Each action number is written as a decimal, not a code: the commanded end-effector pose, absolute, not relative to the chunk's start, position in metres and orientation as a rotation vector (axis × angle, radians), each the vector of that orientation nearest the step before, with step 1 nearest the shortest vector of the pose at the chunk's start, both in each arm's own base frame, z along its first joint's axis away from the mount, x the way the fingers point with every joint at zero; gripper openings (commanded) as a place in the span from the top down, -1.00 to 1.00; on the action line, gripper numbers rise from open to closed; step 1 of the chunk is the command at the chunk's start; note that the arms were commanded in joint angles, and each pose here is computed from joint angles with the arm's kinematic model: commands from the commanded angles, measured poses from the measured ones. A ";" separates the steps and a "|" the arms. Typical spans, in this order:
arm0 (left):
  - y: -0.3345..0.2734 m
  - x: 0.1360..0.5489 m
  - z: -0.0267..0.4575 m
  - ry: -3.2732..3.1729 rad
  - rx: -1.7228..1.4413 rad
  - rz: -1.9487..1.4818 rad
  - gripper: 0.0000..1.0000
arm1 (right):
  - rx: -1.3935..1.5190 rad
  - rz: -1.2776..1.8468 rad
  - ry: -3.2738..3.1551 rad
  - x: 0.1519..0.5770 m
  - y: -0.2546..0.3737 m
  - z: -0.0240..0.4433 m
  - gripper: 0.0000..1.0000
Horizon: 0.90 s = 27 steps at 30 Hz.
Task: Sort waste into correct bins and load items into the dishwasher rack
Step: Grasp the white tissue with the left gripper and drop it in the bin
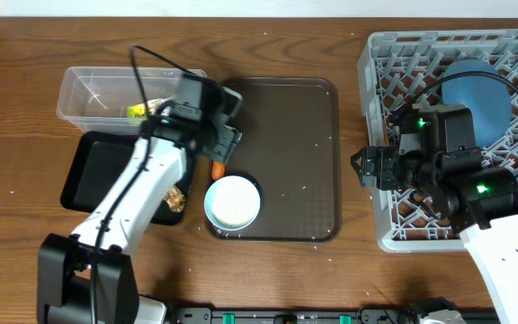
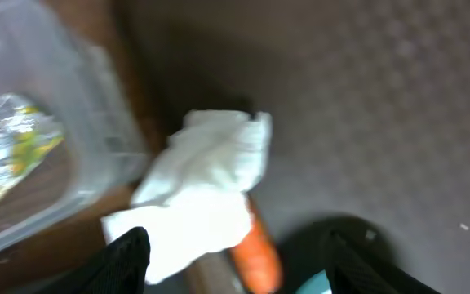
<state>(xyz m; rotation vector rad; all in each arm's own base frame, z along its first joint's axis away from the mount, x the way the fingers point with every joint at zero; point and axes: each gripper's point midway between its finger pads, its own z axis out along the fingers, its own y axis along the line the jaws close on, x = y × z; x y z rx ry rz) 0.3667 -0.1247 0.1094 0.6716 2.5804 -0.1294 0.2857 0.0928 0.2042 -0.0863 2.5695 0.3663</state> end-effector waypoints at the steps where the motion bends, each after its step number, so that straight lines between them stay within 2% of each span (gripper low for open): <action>1: -0.129 0.357 0.103 2.590 0.712 -0.085 -0.36 | -0.052 0.366 2.562 0.289 0.088 0.207 -0.79; 8: -0.117 0.363 0.076 2.629 0.711 0.059 -0.37 | -0.053 0.367 2.563 0.289 0.088 0.207 -0.79; 17: -0.122 0.373 0.032 2.680 0.739 0.057 -0.36 | -0.051 0.365 2.568 0.287 0.087 0.206 -0.79; 20: -0.123 0.378 0.026 2.672 0.736 0.058 -0.13 | -0.051 0.366 2.573 0.286 0.087 0.205 -0.79; 24: -0.125 0.383 0.035 2.646 0.726 0.054 0.70 | -0.051 0.364 2.577 0.286 0.087 0.205 -0.79; 25: -0.125 0.384 0.040 2.636 0.722 0.052 0.84 | -0.051 0.365 2.579 0.285 0.087 0.205 -0.78; 27: -0.127 0.384 0.053 2.615 0.695 0.042 0.88 | -0.050 0.364 2.579 0.285 0.087 0.204 -0.79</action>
